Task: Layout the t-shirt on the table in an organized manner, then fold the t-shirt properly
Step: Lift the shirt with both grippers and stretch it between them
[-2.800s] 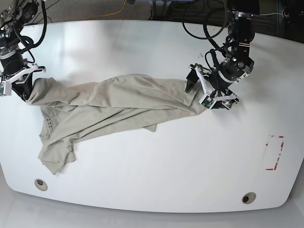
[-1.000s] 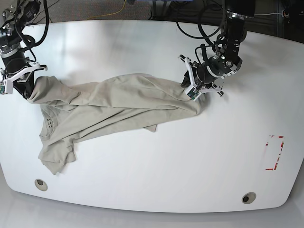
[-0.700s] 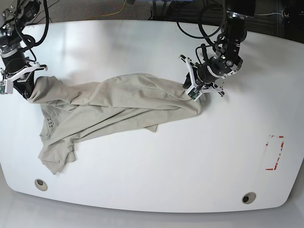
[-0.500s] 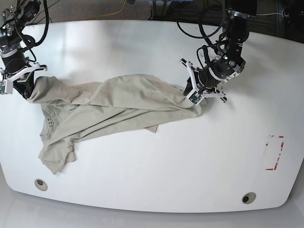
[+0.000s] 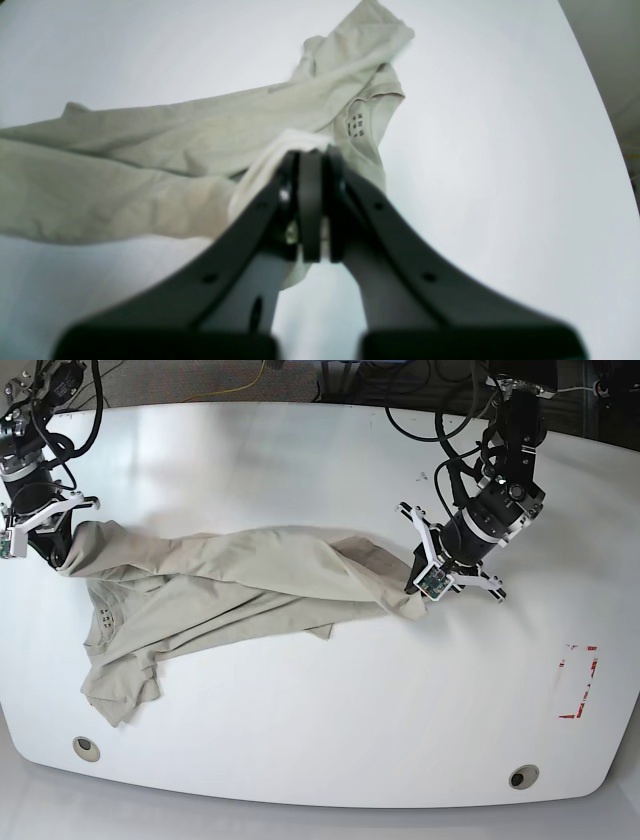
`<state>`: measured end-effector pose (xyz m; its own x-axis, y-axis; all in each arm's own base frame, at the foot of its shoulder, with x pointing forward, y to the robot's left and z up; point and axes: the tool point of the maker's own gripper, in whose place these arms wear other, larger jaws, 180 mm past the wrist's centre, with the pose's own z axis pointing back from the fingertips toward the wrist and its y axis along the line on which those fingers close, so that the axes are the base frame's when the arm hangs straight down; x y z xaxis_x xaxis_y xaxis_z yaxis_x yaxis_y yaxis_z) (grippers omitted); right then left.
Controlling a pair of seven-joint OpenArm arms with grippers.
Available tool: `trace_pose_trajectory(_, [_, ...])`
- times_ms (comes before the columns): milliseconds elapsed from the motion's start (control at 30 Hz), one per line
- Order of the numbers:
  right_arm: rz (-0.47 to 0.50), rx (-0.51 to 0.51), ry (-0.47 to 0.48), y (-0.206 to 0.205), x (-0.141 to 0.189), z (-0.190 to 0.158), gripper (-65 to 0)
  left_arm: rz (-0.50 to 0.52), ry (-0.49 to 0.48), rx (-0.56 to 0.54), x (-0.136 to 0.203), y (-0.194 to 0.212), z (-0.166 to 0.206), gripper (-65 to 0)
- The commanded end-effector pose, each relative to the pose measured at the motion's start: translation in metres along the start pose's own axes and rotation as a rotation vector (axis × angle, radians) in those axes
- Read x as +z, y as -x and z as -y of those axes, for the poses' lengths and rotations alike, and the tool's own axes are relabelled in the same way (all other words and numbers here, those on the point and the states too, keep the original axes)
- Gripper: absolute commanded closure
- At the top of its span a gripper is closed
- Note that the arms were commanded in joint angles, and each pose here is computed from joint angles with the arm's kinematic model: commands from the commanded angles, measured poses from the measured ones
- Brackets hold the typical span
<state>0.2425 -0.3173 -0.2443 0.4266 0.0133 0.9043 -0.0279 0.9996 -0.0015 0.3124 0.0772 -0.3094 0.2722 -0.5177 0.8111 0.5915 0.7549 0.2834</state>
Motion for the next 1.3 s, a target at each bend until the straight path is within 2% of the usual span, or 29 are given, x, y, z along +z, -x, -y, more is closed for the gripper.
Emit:
trace_pose_trajectory(0, [0.059,0.023,0.000,-0.019,0.002,0.002,0.0,0.071,-0.042,-0.031,0.003,-0.026,-0.015,0.0])
trace_pose_trajectory(167, [0.102,0.052,0.009,-0.039,0.000,0.008,0.0,0.072,-0.124,-0.094,0.007,-0.034,-0.042,0.0])
trace_pose_trajectory(533, [0.206,0.086,0.053,-0.089,-0.003,0.023,0.0,0.226,-0.330,-0.147,0.025,-0.096,-0.121,0.0])
trace_pose_trajectory(800, [0.221,0.100,0.069,-0.114,-0.007,0.028,0.0,0.315,-0.420,-0.203,0.041,-0.141,-0.157,0.0])
trace_pose_trajectory(967, [0.264,0.106,0.090,-0.140,-0.008,0.034,0.0,0.389,-0.473,-0.236,0.054,-0.176,-0.175,0.0])
trace_pose_trajectory(1067, [0.286,0.137,0.111,-0.161,-0.009,0.039,0.0,0.438,-0.505,-0.258,0.064,-0.199,-0.185,0.0])
trace_pose_trajectory(1267, [0.344,0.252,0.124,-0.209,-0.018,0.027,0.0,0.545,-0.577,-0.305,0.090,-0.250,-0.204,0.0])
